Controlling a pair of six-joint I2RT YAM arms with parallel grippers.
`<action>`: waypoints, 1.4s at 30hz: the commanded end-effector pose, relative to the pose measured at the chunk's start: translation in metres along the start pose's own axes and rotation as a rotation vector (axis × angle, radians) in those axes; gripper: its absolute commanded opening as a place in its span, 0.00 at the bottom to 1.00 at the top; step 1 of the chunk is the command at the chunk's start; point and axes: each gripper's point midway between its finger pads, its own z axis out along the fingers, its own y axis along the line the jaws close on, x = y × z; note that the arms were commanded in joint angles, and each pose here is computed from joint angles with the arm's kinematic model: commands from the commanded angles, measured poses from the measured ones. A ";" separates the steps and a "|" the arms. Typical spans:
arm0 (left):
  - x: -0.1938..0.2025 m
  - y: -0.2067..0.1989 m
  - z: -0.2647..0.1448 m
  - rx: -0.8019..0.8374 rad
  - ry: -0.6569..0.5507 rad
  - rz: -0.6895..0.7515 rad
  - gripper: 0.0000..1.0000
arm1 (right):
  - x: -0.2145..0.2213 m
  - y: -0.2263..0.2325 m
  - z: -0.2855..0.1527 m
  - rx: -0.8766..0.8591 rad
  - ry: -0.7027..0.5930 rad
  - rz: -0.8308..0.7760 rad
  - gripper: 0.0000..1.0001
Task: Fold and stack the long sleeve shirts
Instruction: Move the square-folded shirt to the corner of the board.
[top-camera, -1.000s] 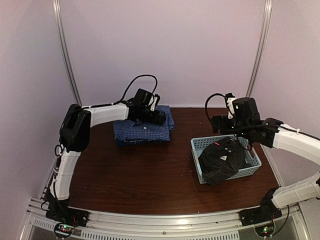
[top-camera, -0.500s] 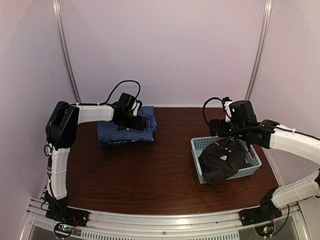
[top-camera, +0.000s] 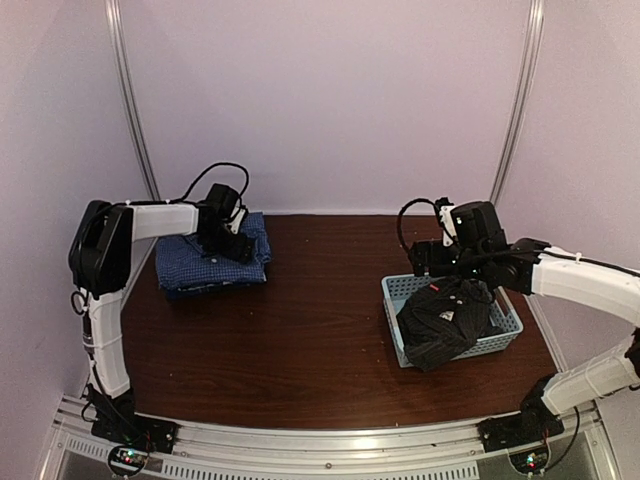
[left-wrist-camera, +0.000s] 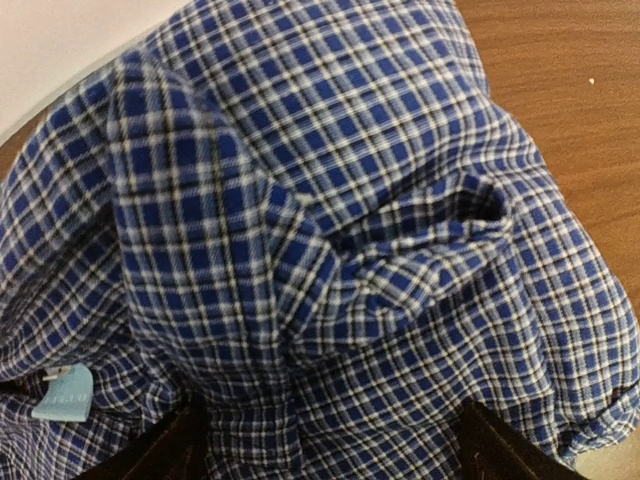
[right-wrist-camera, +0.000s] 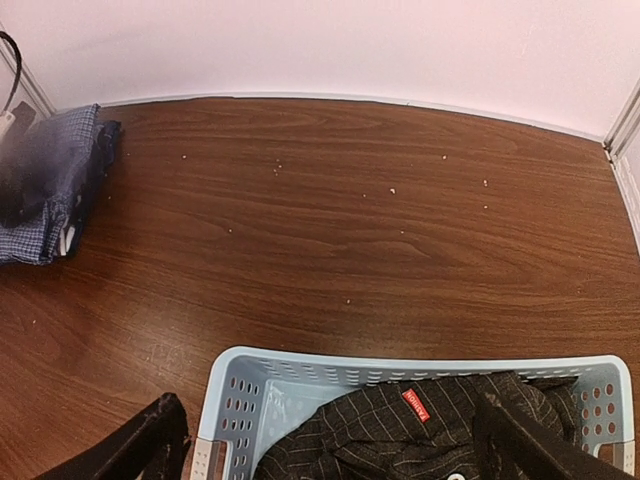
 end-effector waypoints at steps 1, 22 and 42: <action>0.040 0.030 -0.019 -0.065 0.127 -0.014 0.89 | -0.014 0.008 -0.001 -0.029 -0.030 0.015 1.00; 0.050 0.111 -0.041 -0.271 0.093 -0.153 0.92 | -0.013 0.017 -0.017 -0.109 -0.039 0.056 1.00; 0.150 0.054 -0.112 -0.052 -0.089 -0.513 0.90 | -0.010 0.030 -0.002 -0.151 -0.024 0.072 1.00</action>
